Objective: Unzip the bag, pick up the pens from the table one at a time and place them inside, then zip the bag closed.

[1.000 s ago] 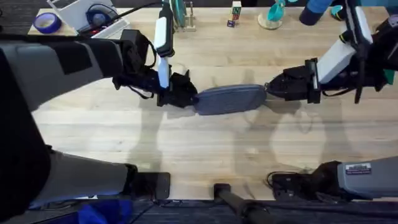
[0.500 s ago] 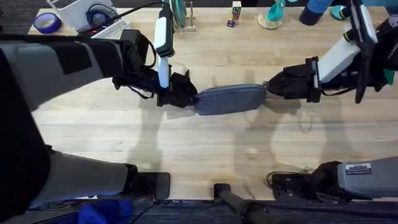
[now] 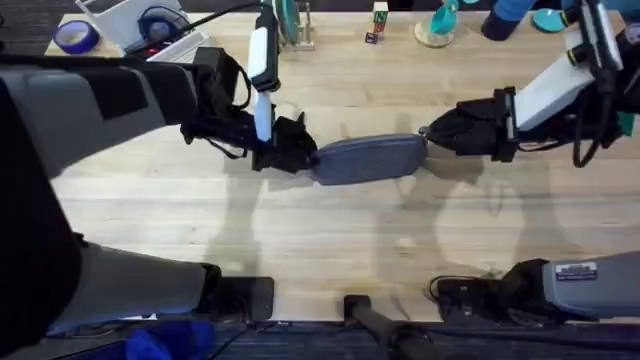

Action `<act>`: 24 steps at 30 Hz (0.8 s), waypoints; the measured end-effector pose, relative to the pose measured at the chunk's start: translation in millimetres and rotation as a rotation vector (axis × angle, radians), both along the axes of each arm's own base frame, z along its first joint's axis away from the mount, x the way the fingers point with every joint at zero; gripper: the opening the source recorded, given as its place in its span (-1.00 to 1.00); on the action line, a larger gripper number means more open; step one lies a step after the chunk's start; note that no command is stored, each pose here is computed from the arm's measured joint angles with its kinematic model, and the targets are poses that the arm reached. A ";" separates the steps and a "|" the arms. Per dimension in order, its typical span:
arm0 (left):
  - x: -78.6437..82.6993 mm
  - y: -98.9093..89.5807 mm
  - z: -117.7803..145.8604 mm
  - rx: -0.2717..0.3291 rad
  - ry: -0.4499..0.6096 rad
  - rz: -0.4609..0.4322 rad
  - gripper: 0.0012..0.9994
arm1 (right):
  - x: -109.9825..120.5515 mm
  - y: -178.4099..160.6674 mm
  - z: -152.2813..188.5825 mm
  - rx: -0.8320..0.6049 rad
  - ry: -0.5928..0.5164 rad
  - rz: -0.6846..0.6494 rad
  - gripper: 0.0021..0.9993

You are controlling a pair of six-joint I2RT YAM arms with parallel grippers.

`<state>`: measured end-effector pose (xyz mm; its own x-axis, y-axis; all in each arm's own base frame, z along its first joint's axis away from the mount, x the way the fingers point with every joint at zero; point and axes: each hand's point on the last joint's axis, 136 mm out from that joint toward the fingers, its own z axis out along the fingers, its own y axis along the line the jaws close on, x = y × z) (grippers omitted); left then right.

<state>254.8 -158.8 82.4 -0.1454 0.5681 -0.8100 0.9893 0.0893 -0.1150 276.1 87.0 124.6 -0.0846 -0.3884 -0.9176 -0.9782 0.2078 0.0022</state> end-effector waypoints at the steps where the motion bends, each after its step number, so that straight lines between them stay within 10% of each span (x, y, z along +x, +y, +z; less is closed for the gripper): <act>1: 0.0 0.0 0.0 0.000 0.000 0.000 -0.92 | 0.6 0.7 1.9 0.011 -0.008 0.000 -0.94; 24: -0.2 0.0 0.0 0.000 0.001 0.000 -0.92 | -11.0 53.3 14.4 0.081 -0.088 0.177 -0.94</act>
<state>254.6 -158.8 82.4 -0.1463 0.5680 -0.8099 0.9892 0.0892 -0.1161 265.1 140.2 139.0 0.0599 -0.3146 -0.9473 -0.9966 0.0349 -0.0746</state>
